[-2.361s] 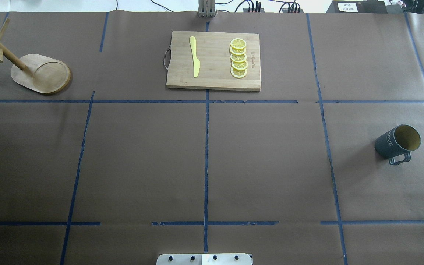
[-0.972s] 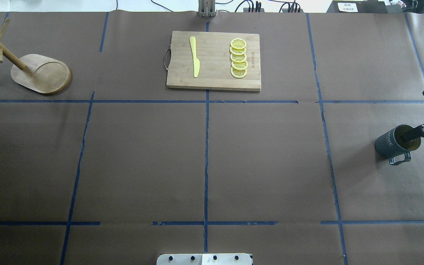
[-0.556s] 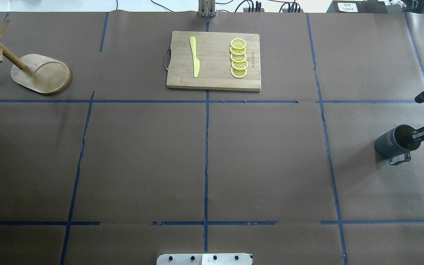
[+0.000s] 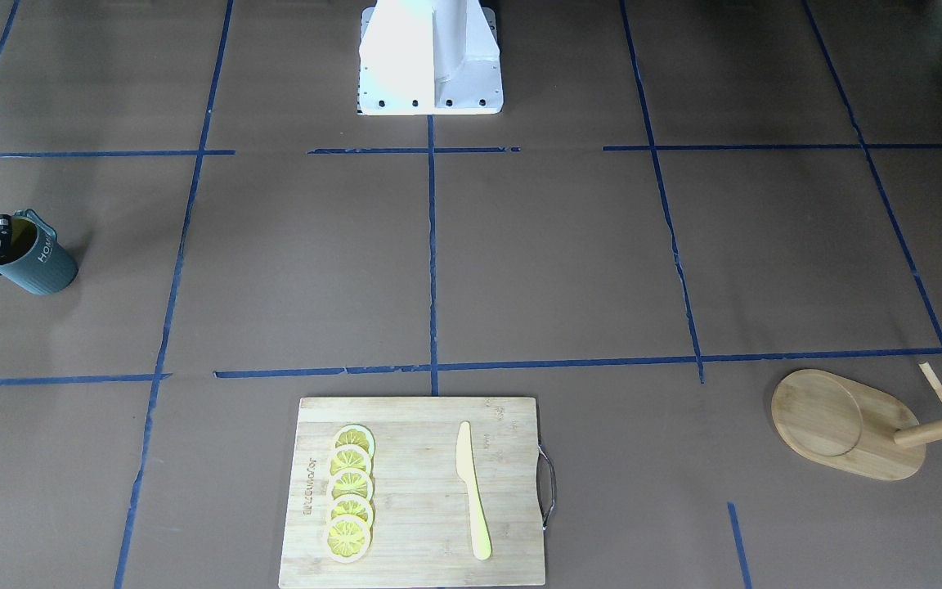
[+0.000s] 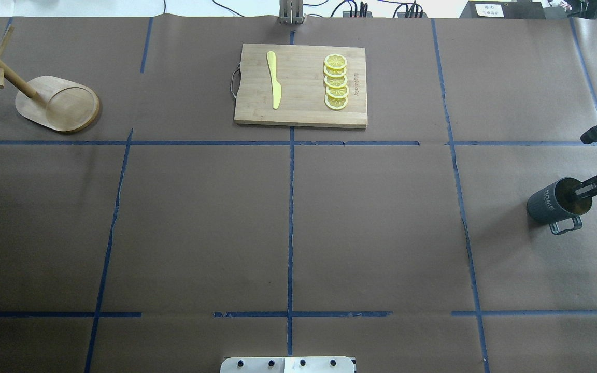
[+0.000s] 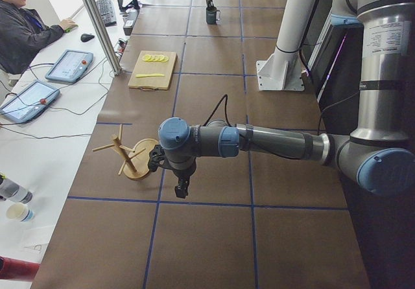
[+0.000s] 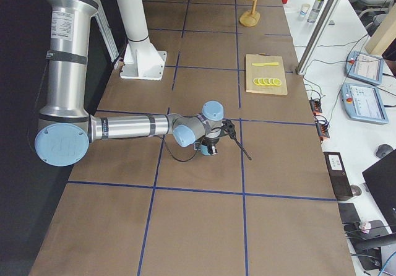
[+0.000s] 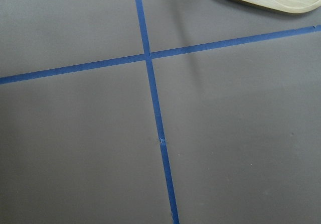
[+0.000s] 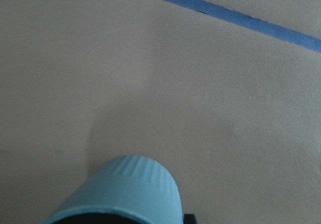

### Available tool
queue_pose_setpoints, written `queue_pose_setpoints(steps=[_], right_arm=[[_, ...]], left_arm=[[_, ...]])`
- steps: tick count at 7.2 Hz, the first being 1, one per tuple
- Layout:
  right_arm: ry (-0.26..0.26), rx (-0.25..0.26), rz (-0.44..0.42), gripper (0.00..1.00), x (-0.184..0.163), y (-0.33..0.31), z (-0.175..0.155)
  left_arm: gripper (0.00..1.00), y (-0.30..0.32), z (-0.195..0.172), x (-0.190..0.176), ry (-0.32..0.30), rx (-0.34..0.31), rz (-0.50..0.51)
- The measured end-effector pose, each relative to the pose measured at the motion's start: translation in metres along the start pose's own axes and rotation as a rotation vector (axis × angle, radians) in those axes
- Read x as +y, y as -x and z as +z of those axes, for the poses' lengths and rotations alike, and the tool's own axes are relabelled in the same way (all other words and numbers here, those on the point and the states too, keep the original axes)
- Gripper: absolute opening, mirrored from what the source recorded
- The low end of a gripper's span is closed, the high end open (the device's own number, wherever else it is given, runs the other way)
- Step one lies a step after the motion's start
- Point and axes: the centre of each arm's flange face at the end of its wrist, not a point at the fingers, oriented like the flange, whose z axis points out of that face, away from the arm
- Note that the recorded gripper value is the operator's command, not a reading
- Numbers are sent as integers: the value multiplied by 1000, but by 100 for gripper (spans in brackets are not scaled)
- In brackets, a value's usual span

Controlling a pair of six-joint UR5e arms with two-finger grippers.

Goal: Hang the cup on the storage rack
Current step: 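Close the right gripper on the teal mug and lift it, then carry the mug with the right gripper to the table center and lower it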

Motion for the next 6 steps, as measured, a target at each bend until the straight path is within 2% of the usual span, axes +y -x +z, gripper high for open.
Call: queue_pose_setpoints(steps=[1,2,4,6], right_arm=[[-3,-14,20,0,-6,6,-3],[-9,-31,96,0,-13,14,-8],[-33,-75,352,0,-39,49,-22],[-24,-125,574,0,-65,112,-33]], left_arm=[[100,0,0,0,0,0,-1],[100,1,0,1,1,0,-2],[100,1,0,2,1,3,-3],[100,0,0,2,1,6,-3]])
